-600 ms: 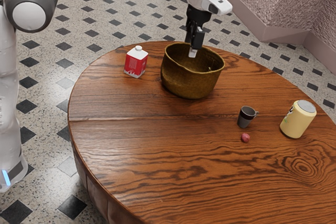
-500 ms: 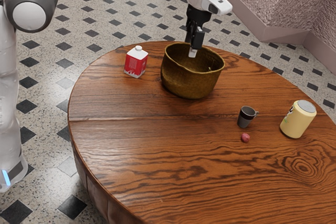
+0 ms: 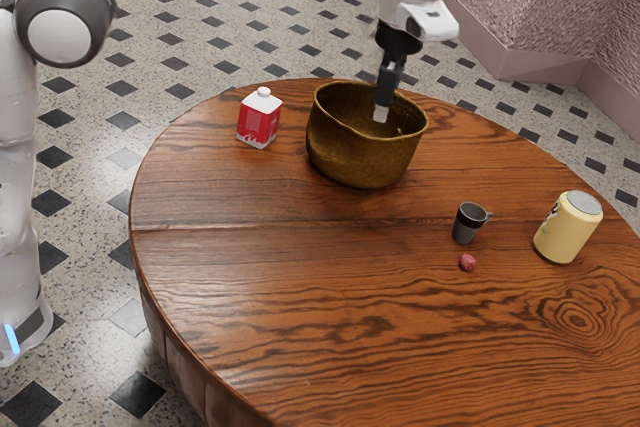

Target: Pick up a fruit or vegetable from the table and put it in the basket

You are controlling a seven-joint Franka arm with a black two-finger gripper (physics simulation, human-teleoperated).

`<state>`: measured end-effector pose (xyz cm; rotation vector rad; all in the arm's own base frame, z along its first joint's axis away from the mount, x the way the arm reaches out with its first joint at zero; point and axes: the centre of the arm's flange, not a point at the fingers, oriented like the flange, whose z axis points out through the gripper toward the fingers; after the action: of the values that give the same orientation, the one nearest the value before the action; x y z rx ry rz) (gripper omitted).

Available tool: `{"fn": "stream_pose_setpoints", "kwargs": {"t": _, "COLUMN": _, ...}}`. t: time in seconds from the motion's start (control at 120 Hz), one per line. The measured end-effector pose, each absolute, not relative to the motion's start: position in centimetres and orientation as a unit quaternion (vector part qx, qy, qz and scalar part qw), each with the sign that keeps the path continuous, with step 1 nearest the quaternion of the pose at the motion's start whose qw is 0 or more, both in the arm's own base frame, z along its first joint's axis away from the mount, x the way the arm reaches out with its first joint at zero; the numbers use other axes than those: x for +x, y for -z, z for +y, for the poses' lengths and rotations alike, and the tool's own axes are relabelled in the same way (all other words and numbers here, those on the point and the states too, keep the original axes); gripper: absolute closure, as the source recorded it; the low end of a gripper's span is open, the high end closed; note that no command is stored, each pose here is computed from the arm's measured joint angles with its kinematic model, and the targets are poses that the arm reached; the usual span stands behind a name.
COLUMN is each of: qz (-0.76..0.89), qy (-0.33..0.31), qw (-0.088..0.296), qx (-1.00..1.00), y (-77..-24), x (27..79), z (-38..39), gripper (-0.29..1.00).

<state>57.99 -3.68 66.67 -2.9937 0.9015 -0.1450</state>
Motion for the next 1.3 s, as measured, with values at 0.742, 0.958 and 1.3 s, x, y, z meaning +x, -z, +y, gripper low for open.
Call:
{"fn": "stream_pose_setpoints", "kwargs": {"t": 0.742, "qz": 0.554, "qy": -0.012, "qw": -0.026, "qx": -0.832, "y": -54.9, "x": 65.3, "z": -17.8, "gripper": 0.0}}
{"fn": "stream_pose_setpoints", "kwargs": {"t": 0.958, "qz": 0.568, "qy": 0.018, "qw": -0.013, "qx": -0.822, "y": -54.5, "x": 67.0, "z": -17.4, "gripper": 0.0}}
{"fn": "stream_pose_setpoints", "kwargs": {"t": 1.3, "qz": 0.586, "qy": 0.087, "qw": 0.011, "qx": -0.805, "y": -52.3, "x": 71.2, "z": -18.5, "gripper": 0.0}}
